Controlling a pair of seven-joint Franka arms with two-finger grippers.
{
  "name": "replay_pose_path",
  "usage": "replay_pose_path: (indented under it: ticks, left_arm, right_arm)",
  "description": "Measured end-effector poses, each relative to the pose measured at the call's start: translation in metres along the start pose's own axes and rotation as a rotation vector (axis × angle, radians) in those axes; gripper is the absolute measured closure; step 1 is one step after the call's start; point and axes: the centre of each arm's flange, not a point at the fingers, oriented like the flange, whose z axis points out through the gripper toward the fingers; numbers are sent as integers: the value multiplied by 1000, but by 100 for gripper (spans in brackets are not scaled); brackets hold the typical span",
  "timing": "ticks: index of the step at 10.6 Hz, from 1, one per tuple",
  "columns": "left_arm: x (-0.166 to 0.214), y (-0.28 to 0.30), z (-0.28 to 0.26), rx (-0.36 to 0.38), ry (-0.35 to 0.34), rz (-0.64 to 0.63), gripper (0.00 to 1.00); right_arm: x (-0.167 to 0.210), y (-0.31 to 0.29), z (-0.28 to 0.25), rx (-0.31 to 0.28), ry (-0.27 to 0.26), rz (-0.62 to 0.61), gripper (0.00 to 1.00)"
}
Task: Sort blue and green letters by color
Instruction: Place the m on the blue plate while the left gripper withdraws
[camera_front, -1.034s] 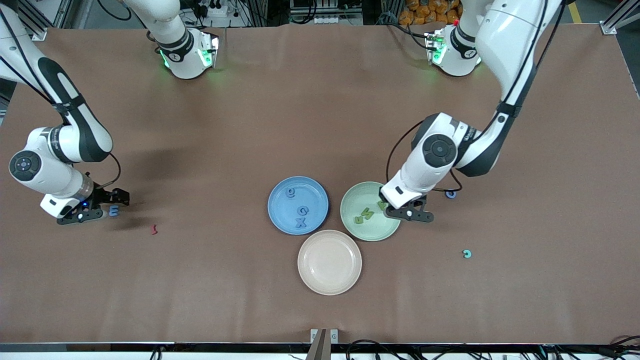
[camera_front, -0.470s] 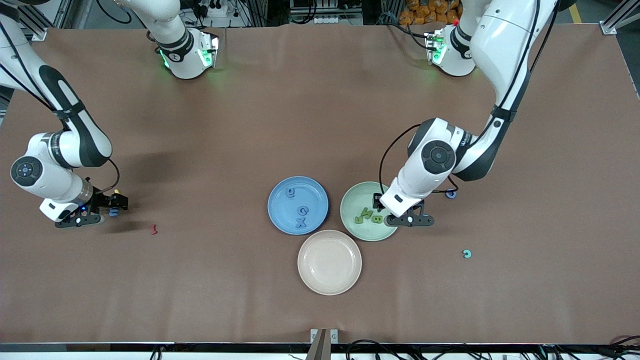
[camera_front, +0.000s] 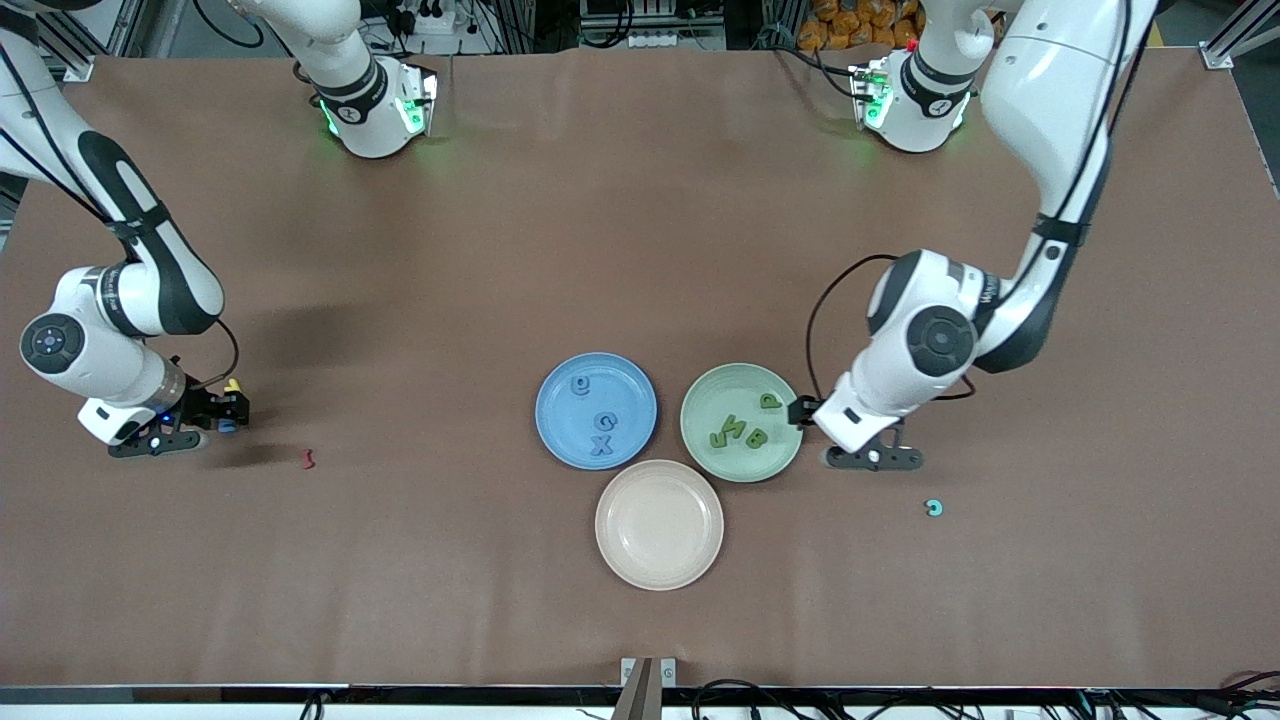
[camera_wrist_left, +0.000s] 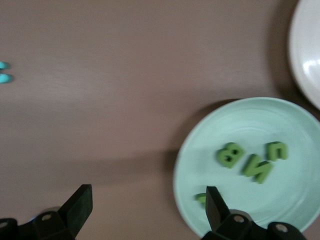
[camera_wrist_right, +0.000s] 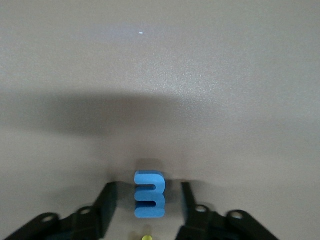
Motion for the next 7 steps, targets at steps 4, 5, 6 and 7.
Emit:
replay_pose_path:
  ticks: [4, 5, 6, 7]
  left_arm:
    - [18, -90, -21, 67, -11, 78, 0]
    - [21, -114, -29, 91, -8, 106, 0]
    - [21, -136, -38, 101, -7, 124, 0]
    - [17, -159, -48, 109, -11, 137, 0]
  right_arm:
    - [2, -2, -1, 2, 3, 40, 73]
    - [5, -9, -2, 3, 2, 89, 73]
    - [11, -25, -3, 3, -20, 131, 73]
    - [21, -53, -9, 8, -48, 173, 73]
